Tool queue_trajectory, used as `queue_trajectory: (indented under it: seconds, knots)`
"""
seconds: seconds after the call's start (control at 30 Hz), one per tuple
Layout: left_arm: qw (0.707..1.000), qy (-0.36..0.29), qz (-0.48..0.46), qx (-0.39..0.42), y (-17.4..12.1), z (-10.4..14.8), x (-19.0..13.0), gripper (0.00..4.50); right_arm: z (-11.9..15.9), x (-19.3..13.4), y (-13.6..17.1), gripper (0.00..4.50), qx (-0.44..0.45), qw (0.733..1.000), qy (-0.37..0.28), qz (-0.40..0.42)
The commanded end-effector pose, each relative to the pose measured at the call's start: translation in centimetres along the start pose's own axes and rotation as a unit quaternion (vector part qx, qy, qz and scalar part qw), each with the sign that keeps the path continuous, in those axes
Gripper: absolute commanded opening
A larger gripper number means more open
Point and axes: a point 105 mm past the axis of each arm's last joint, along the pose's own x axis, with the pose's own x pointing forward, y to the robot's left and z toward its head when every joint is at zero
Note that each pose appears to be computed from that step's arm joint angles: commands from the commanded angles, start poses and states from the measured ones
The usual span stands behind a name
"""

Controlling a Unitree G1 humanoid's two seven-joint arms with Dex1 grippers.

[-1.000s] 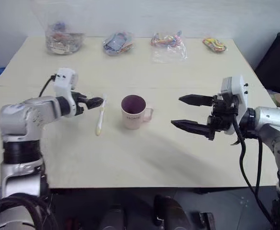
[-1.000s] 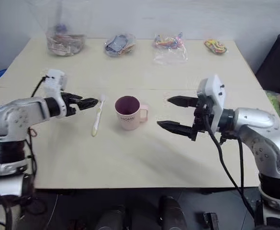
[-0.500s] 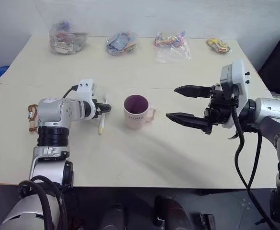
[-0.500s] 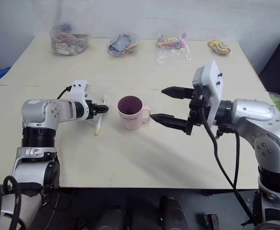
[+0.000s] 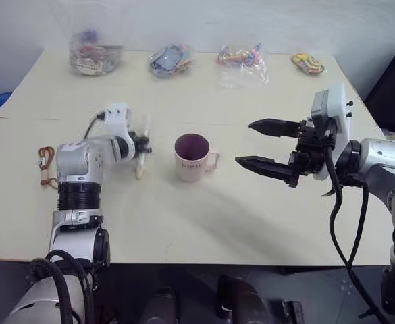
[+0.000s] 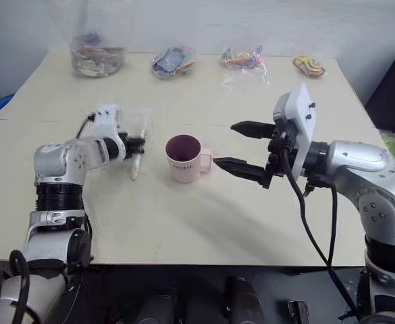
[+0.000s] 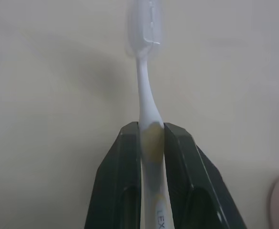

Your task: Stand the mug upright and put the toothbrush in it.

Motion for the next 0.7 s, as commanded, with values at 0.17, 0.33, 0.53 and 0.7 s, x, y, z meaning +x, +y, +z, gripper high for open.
queue_trajectory:
  seconds: [0.17, 0.33, 0.53, 0.7]
  knots:
    - [0.928, -0.245, -0.276, 0.051, -9.0, 9.7, -6.1, 0.38, 1.1, -0.6, 0.0, 4.50, -0.027, 0.999, -0.012, -0.027]
    - [0.912, -0.236, -0.329, 0.057, -12.0, 8.0, -5.9, 0.38, 1.1, -0.7, -0.3, 4.50, -0.024, 0.999, -0.015, -0.039]
    - [0.915, -0.225, -0.324, 0.083, -13.2, 5.2, -4.0, 0.38, 1.1, -0.7, -0.1, 4.50, -0.018, 0.998, -0.021, -0.048]
    - [0.909, -0.217, -0.347, 0.076, -13.1, 4.0, -4.0, 1.29, 1.3, -1.0, -0.3, 4.50, -0.014, 0.998, -0.025, -0.056]
